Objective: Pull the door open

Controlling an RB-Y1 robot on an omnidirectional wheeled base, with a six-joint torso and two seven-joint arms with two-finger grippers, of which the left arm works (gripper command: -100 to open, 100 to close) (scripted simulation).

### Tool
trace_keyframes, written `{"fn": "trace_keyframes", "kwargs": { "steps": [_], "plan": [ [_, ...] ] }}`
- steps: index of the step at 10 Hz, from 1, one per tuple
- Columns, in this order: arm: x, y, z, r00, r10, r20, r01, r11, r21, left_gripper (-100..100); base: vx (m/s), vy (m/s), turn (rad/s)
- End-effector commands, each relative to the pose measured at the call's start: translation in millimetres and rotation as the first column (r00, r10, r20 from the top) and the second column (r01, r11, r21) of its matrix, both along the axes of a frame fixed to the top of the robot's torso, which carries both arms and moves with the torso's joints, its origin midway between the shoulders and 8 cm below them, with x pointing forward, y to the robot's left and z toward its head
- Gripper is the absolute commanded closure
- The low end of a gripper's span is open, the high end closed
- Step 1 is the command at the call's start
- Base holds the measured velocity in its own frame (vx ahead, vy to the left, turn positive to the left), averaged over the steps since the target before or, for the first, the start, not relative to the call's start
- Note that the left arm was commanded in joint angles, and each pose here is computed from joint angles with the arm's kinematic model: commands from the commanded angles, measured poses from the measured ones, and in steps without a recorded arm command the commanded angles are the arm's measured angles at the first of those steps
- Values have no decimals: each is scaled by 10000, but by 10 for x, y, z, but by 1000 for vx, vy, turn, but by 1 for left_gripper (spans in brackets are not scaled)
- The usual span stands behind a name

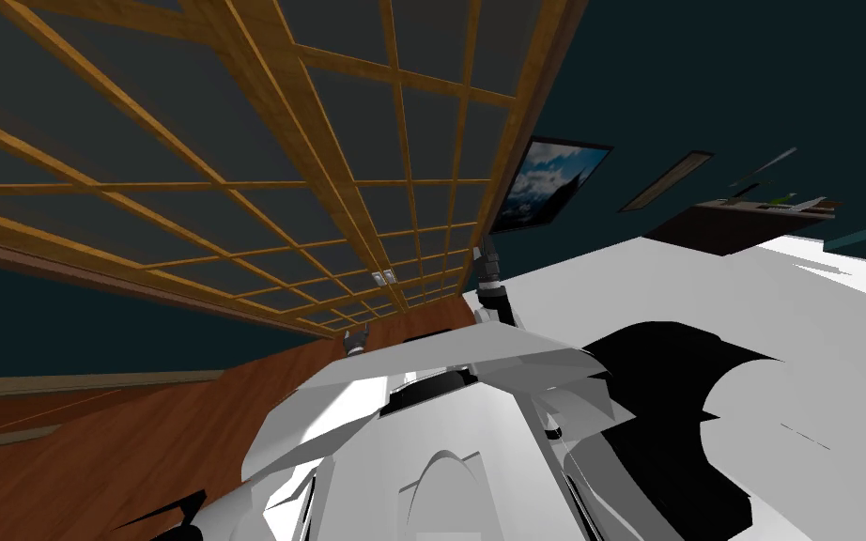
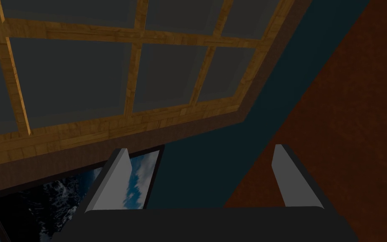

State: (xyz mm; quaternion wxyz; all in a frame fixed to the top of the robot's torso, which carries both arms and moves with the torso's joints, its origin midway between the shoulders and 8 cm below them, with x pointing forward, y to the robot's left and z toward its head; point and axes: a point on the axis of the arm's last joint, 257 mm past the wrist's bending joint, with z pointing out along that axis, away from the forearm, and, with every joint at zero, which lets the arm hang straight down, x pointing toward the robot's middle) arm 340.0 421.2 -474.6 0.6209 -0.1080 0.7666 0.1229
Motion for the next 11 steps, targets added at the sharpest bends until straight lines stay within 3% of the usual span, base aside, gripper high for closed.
{"fn": "trace_keyframes", "kwargs": {
  "steps": [1,2,4,5,7,9,10,11],
  "plan": [
    [174,-86,92,9995,-160,288,161,9999,-19,-100,171,44,-85],
    [274,-139,149,9986,-261,461,263,9997,-25,-100,184,25,-76],
    [323,-166,178,9980,-311,548,313,9995,-27,-100,115,14,-30],
    [515,-275,298,9947,-511,896,516,9987,-30,-100,107,26,-103],
    [527,-271,318,9942,-516,940,519,9987,-6,-100,83,24,-33],
    [759,-423,470,9876,-782,1360,792,9969,-19,-100,133,21,-75],
    [759,-423,470,9876,-782,1360,792,9969,-19,-100,135,38,-51],
    [905,-517,584,9817,-951,1650,965,9953,-4,-100,192,-5,-109]
  ]
}}
